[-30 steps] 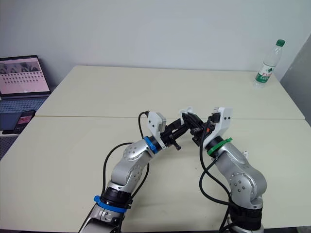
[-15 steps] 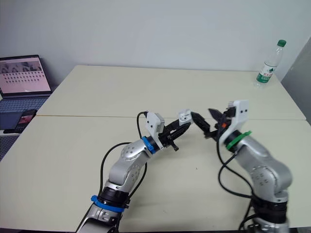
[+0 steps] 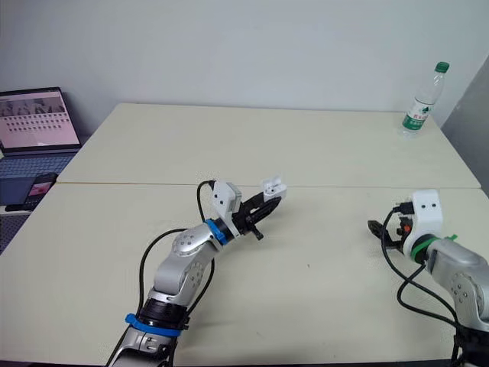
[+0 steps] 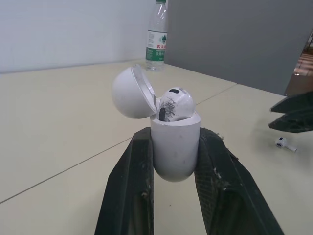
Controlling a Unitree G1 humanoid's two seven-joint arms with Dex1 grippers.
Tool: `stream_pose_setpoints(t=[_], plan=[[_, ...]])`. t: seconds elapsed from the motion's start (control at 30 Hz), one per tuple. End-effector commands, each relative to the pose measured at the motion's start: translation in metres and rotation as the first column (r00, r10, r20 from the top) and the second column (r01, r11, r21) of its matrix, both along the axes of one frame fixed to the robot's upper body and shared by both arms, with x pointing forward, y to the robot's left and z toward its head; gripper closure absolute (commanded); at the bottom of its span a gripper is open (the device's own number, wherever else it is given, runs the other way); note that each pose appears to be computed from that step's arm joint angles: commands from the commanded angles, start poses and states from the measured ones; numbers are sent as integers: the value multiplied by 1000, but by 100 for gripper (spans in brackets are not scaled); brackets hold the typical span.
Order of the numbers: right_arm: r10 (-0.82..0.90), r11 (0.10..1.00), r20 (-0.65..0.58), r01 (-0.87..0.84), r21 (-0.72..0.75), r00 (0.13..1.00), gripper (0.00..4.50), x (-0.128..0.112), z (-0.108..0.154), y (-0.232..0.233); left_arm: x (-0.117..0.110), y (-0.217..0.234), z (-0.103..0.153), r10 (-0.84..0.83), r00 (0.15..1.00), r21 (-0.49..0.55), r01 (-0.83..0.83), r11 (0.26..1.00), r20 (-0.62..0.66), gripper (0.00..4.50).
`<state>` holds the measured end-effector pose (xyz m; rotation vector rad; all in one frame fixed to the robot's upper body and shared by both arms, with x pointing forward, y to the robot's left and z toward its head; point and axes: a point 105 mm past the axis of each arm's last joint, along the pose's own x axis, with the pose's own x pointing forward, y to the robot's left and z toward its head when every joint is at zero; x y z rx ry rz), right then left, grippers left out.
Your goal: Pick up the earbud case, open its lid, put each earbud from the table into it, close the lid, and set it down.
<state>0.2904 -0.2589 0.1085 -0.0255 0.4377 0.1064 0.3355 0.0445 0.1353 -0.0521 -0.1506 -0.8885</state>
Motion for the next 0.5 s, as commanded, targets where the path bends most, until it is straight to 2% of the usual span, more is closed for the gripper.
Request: stream_pose_setpoints(t=[0.03, 0.17, 0.37, 0.5], plan=[[-45, 998, 53, 48, -42, 998, 4, -8, 5, 1, -7, -6, 19, -26, 997, -41, 29, 999, 68, 376], [-124, 992, 65, 125, -25, 990, 4, -12, -7, -1, -8, -11, 21, -37, 997, -57, 41, 998, 67, 376], [-215, 976, 92, 209, 67, 972, 4, -4, -10, -5, -9, -15, 23, -53, 996, -61, 57, 996, 69, 376], [-181, 983, 59, 179, 46, 982, 89, -3, -19, -1, -7, -15, 24, -57, 996, -58, 61, 996, 71, 376]])
